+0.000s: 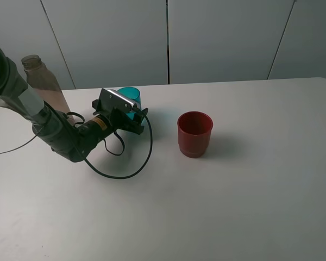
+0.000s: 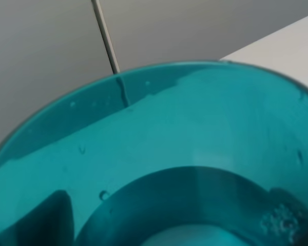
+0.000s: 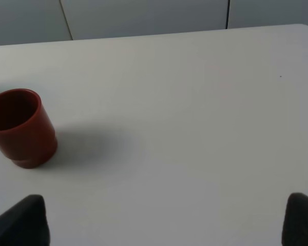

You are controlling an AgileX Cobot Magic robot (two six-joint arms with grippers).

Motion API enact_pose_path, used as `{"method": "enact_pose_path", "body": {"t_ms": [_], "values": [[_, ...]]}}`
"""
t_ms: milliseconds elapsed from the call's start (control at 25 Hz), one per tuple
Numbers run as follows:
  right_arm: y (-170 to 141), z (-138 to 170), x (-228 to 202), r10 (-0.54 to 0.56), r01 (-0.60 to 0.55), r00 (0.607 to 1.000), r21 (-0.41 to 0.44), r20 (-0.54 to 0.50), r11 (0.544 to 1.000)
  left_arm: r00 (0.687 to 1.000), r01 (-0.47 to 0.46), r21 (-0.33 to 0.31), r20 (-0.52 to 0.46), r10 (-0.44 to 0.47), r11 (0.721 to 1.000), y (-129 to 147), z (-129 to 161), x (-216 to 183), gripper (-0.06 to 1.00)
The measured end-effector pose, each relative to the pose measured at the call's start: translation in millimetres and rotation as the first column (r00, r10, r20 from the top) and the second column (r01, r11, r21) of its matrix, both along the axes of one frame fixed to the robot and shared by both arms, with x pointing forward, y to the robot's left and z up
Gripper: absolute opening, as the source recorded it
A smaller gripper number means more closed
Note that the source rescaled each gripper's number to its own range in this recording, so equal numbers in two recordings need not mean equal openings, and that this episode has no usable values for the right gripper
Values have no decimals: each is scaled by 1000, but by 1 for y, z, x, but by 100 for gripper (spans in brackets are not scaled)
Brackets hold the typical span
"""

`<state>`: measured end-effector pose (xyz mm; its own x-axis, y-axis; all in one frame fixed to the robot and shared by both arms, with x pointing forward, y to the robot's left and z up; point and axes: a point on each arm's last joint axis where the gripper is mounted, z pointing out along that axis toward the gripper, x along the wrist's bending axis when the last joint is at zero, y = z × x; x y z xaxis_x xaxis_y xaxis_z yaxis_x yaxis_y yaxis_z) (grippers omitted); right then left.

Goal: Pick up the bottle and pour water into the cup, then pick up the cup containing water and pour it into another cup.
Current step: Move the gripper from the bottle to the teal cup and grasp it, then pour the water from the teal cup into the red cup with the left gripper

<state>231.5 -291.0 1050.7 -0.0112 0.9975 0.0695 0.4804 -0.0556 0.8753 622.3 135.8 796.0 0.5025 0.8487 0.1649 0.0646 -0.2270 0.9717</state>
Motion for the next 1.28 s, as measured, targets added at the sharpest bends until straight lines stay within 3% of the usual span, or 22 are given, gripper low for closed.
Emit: {"method": "enact_pose_path", "body": {"t_ms": [80,120,160,200,880,1040,1280], "values": [[0,0,0,0,0,1000,0,0,1000,1000,0,1,-2,0,1000,0,-1,0,83],[0,0,0,0,0,1000,0,0,1000,1000,2,1,-2,-2,1000,0,-1,0,59],[0,0,0,0,0,1000,0,0,1000,1000,4,2,-2,-4,1000,0,-1,0,22],[0,0,0,0,0,1000,0,0,1000,1000,6,3,-3,-6,1000,0,-2,-1,0],[0,0,0,-3,3,1000,5,0,1000,998,56,15,2,-56,998,-4,-2,-3,3],[0,0,0,-3,3,1000,5,0,1000,999,47,-15,-20,-48,999,-3,-1,-2,3],[0,0,0,0,0,1000,0,0,1000,995,97,20,-20,-97,995,-5,29,4,3]]}}
